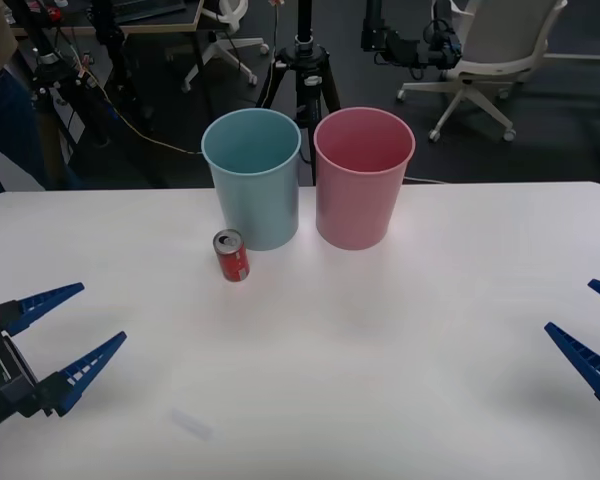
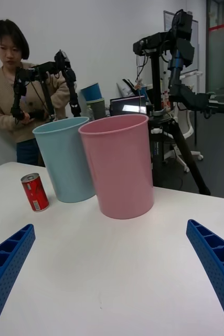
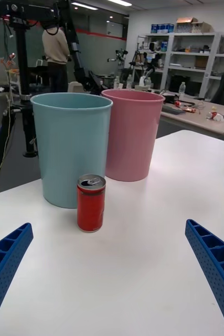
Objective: Grasp the object on the table and drop it into the matching bin: aluminum can to the light blue bin, PET bottle to the pink bin.
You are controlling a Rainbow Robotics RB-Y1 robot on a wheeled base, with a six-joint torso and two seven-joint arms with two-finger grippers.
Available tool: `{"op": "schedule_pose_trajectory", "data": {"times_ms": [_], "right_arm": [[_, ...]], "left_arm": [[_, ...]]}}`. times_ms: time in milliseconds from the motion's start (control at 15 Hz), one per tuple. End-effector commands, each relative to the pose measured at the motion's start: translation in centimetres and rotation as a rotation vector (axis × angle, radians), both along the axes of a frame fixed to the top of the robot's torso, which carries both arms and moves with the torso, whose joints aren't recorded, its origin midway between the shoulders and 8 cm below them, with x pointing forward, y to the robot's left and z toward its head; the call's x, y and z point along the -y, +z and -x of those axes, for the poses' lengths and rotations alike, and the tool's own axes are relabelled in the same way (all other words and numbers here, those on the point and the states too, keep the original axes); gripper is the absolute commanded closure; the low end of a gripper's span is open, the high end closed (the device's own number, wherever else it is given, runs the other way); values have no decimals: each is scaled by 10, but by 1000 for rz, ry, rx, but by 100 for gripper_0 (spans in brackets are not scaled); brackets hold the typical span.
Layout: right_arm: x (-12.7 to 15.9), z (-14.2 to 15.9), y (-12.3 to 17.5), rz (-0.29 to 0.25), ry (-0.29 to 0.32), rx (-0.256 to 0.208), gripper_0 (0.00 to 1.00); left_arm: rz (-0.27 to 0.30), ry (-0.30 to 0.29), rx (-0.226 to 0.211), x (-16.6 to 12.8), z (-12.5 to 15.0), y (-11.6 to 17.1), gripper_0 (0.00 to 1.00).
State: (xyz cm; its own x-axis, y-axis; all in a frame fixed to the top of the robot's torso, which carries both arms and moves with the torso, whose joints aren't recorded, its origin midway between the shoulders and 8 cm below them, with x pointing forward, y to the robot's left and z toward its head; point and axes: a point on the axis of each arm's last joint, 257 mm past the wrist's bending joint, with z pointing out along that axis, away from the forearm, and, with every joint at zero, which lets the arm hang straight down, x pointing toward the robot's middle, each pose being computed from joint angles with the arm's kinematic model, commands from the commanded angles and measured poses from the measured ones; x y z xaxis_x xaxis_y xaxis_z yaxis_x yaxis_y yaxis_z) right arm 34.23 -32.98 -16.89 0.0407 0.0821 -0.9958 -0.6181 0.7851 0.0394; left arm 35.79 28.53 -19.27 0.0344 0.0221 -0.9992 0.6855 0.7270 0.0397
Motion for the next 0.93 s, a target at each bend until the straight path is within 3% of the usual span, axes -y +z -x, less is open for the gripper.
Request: {"op": "schedule_pose_trajectory", "data": {"times_ms": [67,200,333,533,667,933], "right_arm": [[0,0,0,0,0,0,0],[0,0,0,0,0,0,0],[0,0,0,0,0,0,0],[0,0,0,0,0,0,0],[0,0,0,0,0,0,0],[0,0,0,0,0,0,0]], "left_arm": [[-30,6,28,5,-8,-13,0],[-34,8,33,9,-15,-21,0],[-20,10,9,12,-26,-35,0],[-58,65,22,13,-48,-52,0],[-53,88,-4,25,-56,-63,0],[-44,65,-34,48,-77,-81,0]]}}
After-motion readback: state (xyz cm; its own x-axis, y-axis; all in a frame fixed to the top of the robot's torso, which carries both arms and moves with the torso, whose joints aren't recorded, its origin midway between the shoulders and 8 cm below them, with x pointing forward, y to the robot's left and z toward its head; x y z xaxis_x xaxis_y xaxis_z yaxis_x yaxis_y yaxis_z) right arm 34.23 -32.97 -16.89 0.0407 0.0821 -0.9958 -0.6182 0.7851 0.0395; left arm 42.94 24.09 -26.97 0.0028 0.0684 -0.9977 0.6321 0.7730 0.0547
